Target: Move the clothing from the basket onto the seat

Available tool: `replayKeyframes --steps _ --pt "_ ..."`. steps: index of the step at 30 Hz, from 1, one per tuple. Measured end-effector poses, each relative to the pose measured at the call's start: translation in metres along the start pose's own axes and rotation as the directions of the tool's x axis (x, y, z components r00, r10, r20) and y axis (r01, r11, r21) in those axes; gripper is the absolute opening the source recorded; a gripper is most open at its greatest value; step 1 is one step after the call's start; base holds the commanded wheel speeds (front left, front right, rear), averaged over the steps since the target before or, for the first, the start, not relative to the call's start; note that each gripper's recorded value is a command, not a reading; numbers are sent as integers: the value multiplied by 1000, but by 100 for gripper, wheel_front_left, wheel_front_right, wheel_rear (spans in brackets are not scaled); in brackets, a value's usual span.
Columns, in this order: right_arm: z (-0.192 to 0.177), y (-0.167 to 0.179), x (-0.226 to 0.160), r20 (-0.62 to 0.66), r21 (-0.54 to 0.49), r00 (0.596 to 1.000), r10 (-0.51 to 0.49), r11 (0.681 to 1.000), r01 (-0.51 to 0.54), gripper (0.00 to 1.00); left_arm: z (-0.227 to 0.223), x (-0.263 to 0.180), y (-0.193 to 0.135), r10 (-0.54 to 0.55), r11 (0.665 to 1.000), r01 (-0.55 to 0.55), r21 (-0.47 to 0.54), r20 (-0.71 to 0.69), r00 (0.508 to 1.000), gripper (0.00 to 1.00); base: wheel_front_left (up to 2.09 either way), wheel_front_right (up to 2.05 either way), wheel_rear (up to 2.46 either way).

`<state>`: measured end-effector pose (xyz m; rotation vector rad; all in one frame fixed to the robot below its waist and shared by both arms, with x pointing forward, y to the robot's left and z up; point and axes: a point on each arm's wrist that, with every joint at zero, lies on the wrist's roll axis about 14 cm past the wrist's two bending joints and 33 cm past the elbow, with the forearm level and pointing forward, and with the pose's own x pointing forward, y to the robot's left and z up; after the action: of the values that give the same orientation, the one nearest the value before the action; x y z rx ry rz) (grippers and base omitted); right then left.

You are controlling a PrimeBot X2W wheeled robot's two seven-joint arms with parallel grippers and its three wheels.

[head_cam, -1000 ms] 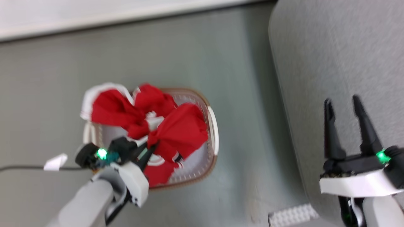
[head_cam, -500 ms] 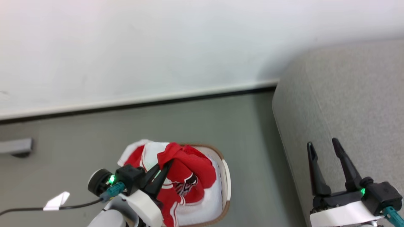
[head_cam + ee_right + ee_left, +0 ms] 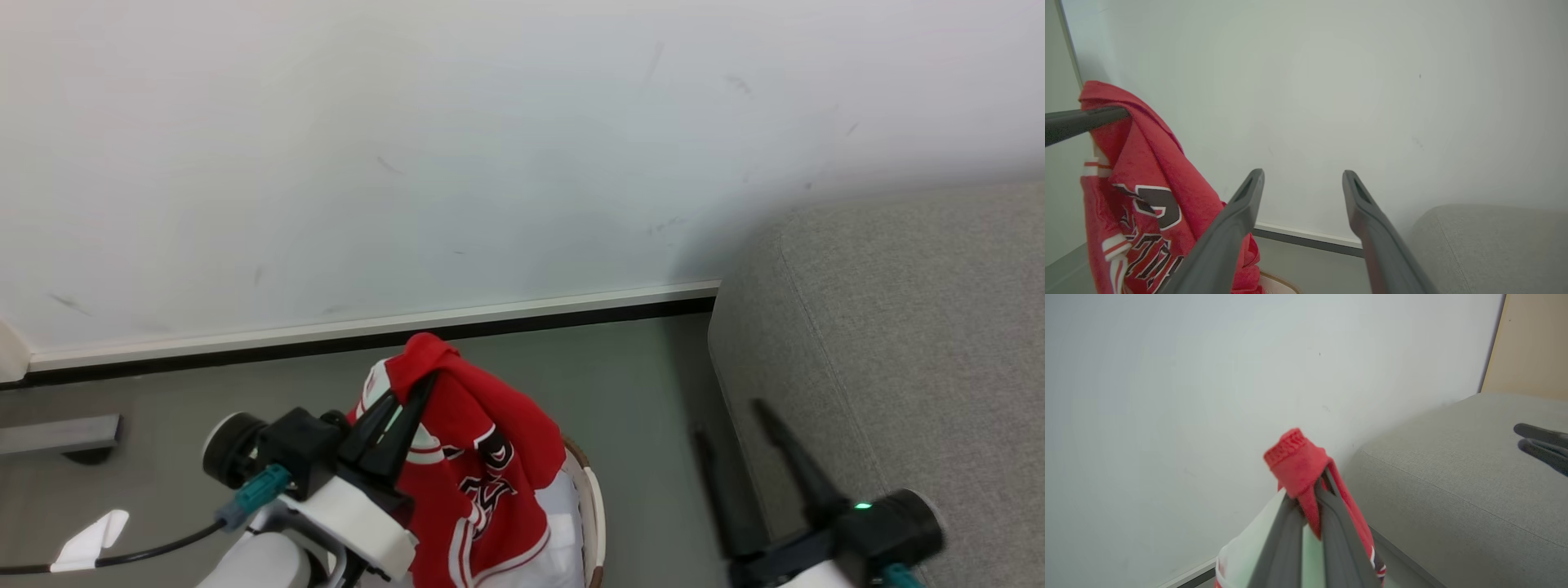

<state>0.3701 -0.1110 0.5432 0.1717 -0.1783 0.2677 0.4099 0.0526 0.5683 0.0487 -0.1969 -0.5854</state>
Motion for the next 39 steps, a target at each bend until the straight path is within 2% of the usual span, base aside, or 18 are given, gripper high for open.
replayKeyframes --steps 6,12,15,24,31,32,33,34,36,37,38,39 --pt "3 63 16 1 -60 976 216 975 -215 100 16 2 -11 -33 999 33 1 35 999 0 0 0 0" --pt "-1 113 24 -25 -102 921 388 916 -388 100 23 2 -22 -61 998 61 5 44 997 0 0 0 0" --pt "-7 128 25 -50 -121 896 442 888 -445 100 27 3 -27 -71 997 71 4 52 996 0 0 0 0" --pt "-32 127 32 -157 -228 868 470 838 -495 100 37 2 -52 -151 988 151 10 70 986 0 0 0 0" --pt "-50 125 28 -217 -244 855 470 822 -514 100 52 -2 -76 -230 973 232 -9 103 968 0 0 0 0" --pt "-51 126 28 -220 -231 854 472 825 -516 78 53 -3 -79 -237 971 239 -10 103 966 0 0 0 0" --pt "-52 127 27 -222 -209 853 472 832 -514 24 54 -3 -81 -241 970 243 -11 105 965 0 0 0 0" --pt "-52 128 27 -218 -189 855 471 839 -510 0 56 -4 -82 -242 970 245 -11 106 964 0 0 0 0" --pt "-44 127 32 -187 -148 867 461 860 -489 0 56 -3 -78 -222 974 224 -9 107 969 0 0 0 0" --pt "-39 124 35 -171 -128 877 449 872 -472 0 56 -2 -73 -204 979 206 -5 105 973 5 0 0 0" --pt "-36 119 38 -159 -111 888 432 886 -450 0 54 -2 -68 -186 982 187 -2 101 977 33 0 0 0" --pt "-33 113 41 -147 -100 899 411 899 -427 0 52 -2 -65 -175 984 176 0 95 980 93 0 0 0"
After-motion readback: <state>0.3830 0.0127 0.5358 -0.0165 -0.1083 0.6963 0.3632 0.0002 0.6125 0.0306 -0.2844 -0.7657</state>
